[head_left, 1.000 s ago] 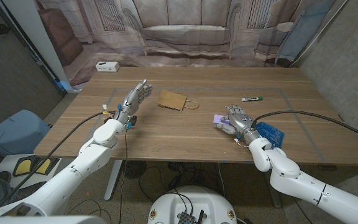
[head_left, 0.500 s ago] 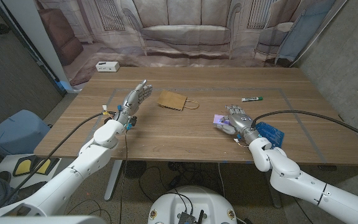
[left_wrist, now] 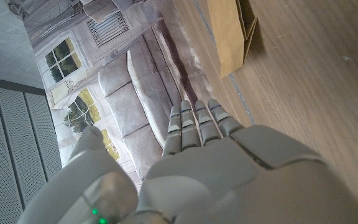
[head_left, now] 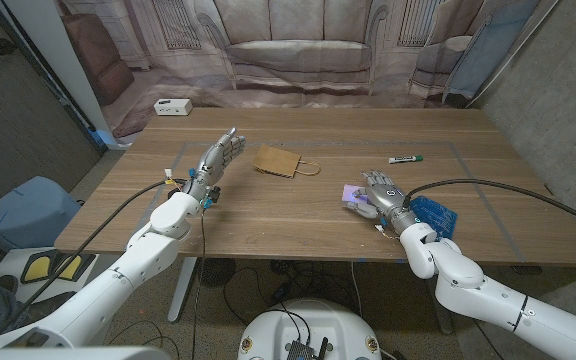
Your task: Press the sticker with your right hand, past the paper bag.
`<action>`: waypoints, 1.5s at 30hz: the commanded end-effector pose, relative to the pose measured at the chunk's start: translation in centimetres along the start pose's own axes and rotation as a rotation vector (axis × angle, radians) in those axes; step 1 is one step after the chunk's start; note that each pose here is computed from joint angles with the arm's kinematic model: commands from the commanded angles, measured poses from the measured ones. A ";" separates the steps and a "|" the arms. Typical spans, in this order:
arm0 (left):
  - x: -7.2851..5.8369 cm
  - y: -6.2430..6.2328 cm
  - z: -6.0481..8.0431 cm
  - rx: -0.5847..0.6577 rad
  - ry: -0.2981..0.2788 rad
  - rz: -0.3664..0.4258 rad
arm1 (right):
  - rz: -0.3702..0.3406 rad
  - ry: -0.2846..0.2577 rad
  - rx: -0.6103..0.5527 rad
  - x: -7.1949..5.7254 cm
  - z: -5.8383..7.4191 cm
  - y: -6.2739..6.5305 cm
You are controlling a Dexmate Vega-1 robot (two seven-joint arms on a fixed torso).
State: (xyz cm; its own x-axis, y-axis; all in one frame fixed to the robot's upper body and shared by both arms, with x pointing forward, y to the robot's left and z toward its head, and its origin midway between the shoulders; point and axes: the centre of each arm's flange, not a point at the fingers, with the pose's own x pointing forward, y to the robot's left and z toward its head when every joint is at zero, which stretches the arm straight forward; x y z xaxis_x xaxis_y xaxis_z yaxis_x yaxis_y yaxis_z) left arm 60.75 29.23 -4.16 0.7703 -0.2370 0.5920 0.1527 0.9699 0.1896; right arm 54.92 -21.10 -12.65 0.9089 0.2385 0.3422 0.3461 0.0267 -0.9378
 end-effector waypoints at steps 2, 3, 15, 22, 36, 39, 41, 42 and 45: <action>-0.1 -0.1 0.1 -0.003 -0.004 0.000 | -0.031 -0.006 0.004 -0.2 0.3 -0.6; -0.2 -0.1 0.0 -0.003 -0.004 0.001 | -0.033 -0.006 0.005 -0.3 0.3 -0.7; -0.2 -0.2 0.0 -0.011 -0.010 0.001 | -0.060 -0.011 0.010 -0.6 0.3 -1.0; -0.1 -0.3 -0.1 -0.013 -0.011 0.001 | -0.066 -0.011 0.009 -0.6 0.3 -1.3; -0.2 -0.1 -0.1 -0.012 -0.014 0.006 | -0.078 -0.005 0.001 -0.7 0.4 -1.7; -0.2 -0.1 -0.1 -0.013 -0.013 0.005 | -0.076 0.000 0.001 -0.7 0.4 -1.7; -0.2 -0.1 -0.2 -0.014 -0.012 0.005 | -0.078 -0.001 0.007 -0.7 0.4 -1.8; -0.2 -0.1 -0.2 -0.014 -0.012 0.005 | -0.080 0.000 0.010 -0.7 0.3 -1.8; -0.1 -0.1 -0.2 -0.014 -0.011 0.005 | -0.095 -0.005 0.022 -0.7 0.2 -1.8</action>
State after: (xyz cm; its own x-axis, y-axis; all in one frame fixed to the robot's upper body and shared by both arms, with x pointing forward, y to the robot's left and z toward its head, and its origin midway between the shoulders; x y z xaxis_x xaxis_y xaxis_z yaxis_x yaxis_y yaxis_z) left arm 60.69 29.16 -4.41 0.7642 -0.2336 0.6012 0.1572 0.9715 0.1777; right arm 53.65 -20.92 -11.41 0.8792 0.2425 0.4102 0.4111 0.0494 -0.9103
